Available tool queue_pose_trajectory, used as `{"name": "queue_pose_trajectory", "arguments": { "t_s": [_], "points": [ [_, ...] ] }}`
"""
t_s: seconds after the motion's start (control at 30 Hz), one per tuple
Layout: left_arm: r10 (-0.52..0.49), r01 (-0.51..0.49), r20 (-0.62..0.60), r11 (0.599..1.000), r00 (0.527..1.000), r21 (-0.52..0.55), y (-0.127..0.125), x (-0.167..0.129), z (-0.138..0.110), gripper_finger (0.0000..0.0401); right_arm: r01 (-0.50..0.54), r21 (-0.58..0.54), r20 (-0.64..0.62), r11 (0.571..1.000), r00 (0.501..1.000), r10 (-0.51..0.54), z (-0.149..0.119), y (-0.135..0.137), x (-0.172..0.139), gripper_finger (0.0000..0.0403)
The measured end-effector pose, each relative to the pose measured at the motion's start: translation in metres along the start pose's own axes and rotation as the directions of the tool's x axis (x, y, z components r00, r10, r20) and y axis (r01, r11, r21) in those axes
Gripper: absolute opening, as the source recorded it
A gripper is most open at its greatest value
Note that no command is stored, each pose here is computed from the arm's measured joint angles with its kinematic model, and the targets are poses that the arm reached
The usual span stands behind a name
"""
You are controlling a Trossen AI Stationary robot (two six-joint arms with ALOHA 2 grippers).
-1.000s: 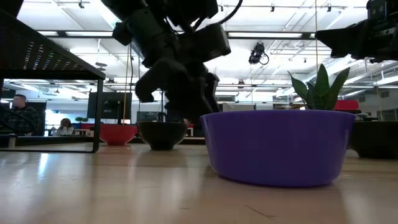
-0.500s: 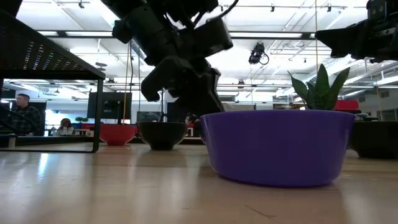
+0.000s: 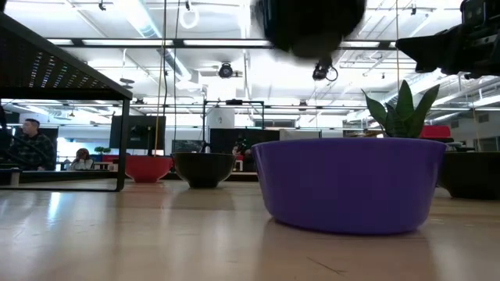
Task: Pick & Place Mini bowls
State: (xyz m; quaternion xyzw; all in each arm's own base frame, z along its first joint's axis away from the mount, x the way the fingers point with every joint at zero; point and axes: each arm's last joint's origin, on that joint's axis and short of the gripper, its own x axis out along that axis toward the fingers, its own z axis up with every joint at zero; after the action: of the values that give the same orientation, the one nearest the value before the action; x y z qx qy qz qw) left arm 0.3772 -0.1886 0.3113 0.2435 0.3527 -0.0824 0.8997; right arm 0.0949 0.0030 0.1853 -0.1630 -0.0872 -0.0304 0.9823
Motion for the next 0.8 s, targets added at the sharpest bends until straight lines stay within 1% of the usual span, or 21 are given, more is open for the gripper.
{"name": "queue_pose_trajectory", "arguments": {
  "t_s": [0.1, 0.2, 0.33, 0.4, 0.47, 0.53, 0.6, 0.63, 0.7, 0.73, 0.8],
  "points": [
    [0.004, -0.005, -0.017, 0.999, 1.000, -0.044, -0.012, -0.040, 0.019, 0.0012, -0.001, 0.000, -0.002, 1.000, 1.000, 0.001, 0.000, 0.000, 0.000, 0.0009],
    [0.013, -0.016, -0.022, 0.990, 1.000, -0.141, -0.028, -0.081, 0.030, 0.0012, 0.000, 0.000, -0.002, 1.000, 1.000, 0.000, 0.000, 0.000, 0.000, 0.0009],
    [-0.008, -0.018, -0.088, 0.957, 0.996, -0.290, -0.057, -0.121, 0.024, 0.0012, -0.001, 0.000, -0.003, 1.000, 1.000, 0.001, 0.000, 0.000, 0.000, 0.0009],
    [-0.032, -0.017, -0.126, 0.929, 0.992, -0.369, -0.073, -0.133, 0.017, 0.0012, -0.001, 0.000, -0.002, 1.000, 1.000, 0.001, 0.000, 0.000, 0.000, 0.0009],
    [-0.052, -0.044, -0.199, 0.892, 0.979, -0.450, -0.086, -0.144, 0.006, 0.0012, -0.001, 0.000, -0.003, 1.000, 1.000, 0.001, 0.000, 0.000, 0.000, 0.0009],
    [-0.067, -0.093, -0.276, 0.842, 0.959, -0.531, -0.097, -0.155, -0.005, 0.0012, -0.001, 0.000, -0.003, 1.000, 1.000, 0.001, 0.000, 0.000, 0.000, 0.0009],
    [-0.088, -0.140, -0.327, 0.779, 0.941, -0.611, -0.107, -0.163, -0.013, 0.0012, -0.001, 0.000, -0.003, 1.000, 1.000, 0.001, 0.000, 0.000, 0.000, 0.0009],
    [-0.104, -0.138, -0.327, 0.760, 0.939, -0.635, -0.113, -0.166, -0.015, 0.0012, -0.001, 0.000, -0.002, 1.000, 1.000, 0.001, 0.000, 0.000, 0.000, 0.0009],
    [-0.101, -0.141, -0.314, 0.737, 0.944, -0.661, -0.124, -0.172, -0.018, 0.0012, -0.001, 0.000, -0.003, 1.000, 1.000, 0.001, 0.000, 0.000, 0.000, 0.0009],
    [-0.104, -0.143, -0.308, 0.717, 0.946, -0.682, -0.129, -0.176, -0.020, 0.0012, -0.001, 0.000, -0.003, 1.000, 1.000, 0.001, 0.000, 0.000, 0.000, 0.0009],
    [-0.134, -0.152, -0.326, 0.682, 0.936, -0.715, -0.137, -0.179, -0.024, 0.0012, -0.001, 0.000, -0.002, 1.000, 1.000, 0.001, 0.000, 0.000, 0.000, 0.0009]
  ]
}}
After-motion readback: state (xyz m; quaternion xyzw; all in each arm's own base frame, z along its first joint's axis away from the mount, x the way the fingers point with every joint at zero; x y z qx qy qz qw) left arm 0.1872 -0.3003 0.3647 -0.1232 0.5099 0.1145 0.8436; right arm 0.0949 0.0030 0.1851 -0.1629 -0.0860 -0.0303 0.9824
